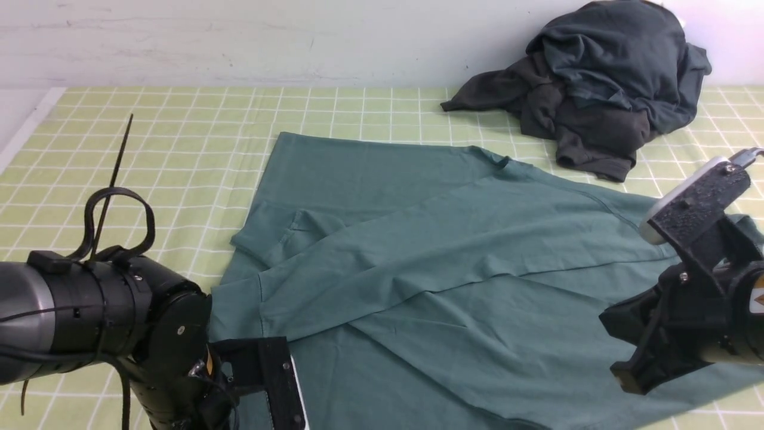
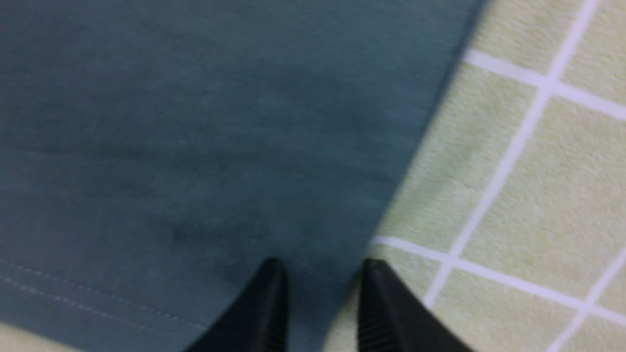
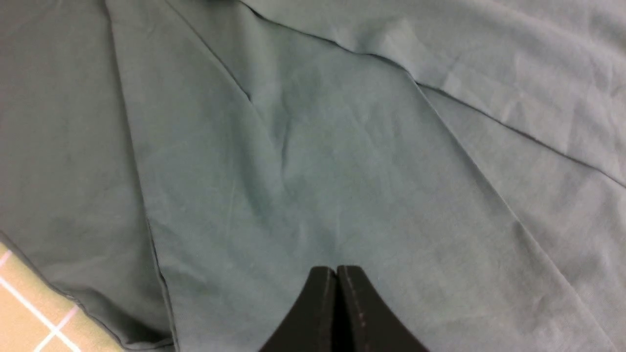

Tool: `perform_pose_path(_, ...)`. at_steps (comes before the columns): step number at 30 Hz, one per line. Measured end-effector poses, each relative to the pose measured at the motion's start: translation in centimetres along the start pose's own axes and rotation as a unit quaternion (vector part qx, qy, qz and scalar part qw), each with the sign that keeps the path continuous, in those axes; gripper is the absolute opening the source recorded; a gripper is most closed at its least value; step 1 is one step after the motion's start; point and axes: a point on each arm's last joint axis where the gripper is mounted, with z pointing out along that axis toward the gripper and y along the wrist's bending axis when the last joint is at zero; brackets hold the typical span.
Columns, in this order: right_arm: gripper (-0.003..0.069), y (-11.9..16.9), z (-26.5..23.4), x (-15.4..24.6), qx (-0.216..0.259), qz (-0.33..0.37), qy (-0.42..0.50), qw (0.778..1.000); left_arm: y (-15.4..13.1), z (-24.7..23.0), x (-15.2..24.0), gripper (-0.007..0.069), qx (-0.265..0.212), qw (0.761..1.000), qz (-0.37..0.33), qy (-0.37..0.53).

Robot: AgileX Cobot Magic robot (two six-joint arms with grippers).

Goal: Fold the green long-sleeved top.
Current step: Use both arms simultaneously to clamp the lower edge of the clothing fabric

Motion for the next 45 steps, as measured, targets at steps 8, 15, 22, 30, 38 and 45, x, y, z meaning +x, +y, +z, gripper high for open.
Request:
perform_pose_path(8,-0.001,0.1,-0.1,0.0,-0.002,-0.014,0.0,1.0,0.4,-2.3,-0.2,0.0006,-0.056,0.995,-0.059,-0.062)
perform_pose_path(15,-0.001,1.8,-3.8,-1.3,0.003,-0.206,-0.082,0.975,0.1,-5.8,0.4,0.0,-0.093,0.969,-0.186,-0.132)
perform_pose_path(22,0.0062,0.7,-0.6,1.0,-0.019,-0.289,0.09,0.953,-0.2,-6.3,0.6,0.0,-0.083,0.961,-0.226,-0.136)
perform_pose_path(30,0.0214,-1.8,4.9,3.9,0.009,-0.354,0.255,0.9,-0.5,-6.3,0.4,0.0,-0.062,0.956,-0.247,-0.144)
perform_pose_path(38,0.0237,-3.1,8.8,5.4,0.023,-0.398,0.326,0.857,-0.6,-6.3,0.4,0.0,-0.059,0.956,-0.249,-0.145)
perform_pose_path(45,0.0238,-3.1,9.9,5.7,0.016,-0.407,0.332,0.851,-0.6,-6.3,0.4,0.0,-0.06,0.956,-0.249,-0.145)
